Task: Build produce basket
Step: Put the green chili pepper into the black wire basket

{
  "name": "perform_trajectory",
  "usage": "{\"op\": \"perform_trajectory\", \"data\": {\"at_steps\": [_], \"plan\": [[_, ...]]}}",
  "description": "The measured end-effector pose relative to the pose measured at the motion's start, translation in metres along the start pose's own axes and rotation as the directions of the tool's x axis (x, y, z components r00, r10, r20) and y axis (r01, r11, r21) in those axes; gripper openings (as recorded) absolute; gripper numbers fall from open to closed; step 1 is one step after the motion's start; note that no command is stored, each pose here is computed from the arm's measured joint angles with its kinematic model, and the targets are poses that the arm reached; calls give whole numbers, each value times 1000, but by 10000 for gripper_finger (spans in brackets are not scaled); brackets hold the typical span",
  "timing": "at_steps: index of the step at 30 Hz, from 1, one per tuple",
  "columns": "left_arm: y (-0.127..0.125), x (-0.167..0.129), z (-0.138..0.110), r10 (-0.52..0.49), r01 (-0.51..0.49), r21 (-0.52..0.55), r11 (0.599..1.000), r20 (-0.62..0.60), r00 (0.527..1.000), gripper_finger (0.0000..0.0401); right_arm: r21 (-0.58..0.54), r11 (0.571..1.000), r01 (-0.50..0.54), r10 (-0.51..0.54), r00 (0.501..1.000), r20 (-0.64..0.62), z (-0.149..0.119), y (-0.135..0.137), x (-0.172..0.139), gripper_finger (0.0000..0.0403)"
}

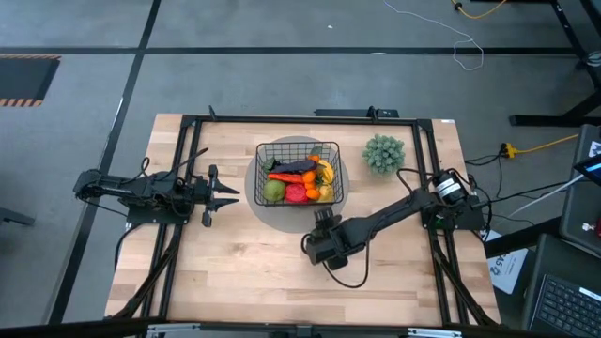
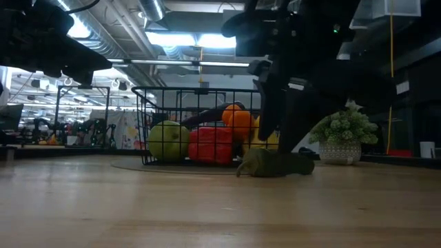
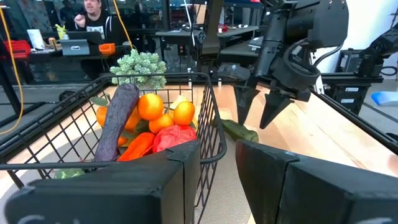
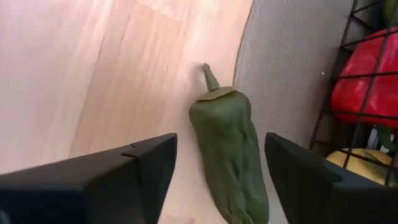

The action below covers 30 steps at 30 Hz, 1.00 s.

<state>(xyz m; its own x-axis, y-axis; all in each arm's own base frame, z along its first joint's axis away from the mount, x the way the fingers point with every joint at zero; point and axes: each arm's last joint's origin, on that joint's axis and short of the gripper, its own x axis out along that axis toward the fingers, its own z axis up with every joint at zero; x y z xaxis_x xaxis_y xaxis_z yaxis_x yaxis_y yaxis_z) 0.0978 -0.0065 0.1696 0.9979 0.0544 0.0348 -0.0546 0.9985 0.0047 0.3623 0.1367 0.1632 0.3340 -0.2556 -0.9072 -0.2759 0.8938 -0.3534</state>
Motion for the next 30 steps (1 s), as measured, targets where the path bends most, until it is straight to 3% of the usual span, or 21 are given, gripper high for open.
{"op": "perform_trajectory", "data": {"at_steps": [5,15,23,30], "plan": [[0,0,0,0,0,0,1000,0,1000,94,6,1000,3,-3,1000,-10,-1,-5,2,255],[0,0,0,0,0,0,1000,0,1000,94,15,1000,5,-4,998,-63,-23,-5,25,253],[0,0,0,0,0,0,1000,0,1000,94,145,989,10,0,998,-67,-26,-4,26,253],[0,0,0,0,0,0,1000,0,1000,94,126,992,20,-13,998,-57,-26,5,24,213]]}}
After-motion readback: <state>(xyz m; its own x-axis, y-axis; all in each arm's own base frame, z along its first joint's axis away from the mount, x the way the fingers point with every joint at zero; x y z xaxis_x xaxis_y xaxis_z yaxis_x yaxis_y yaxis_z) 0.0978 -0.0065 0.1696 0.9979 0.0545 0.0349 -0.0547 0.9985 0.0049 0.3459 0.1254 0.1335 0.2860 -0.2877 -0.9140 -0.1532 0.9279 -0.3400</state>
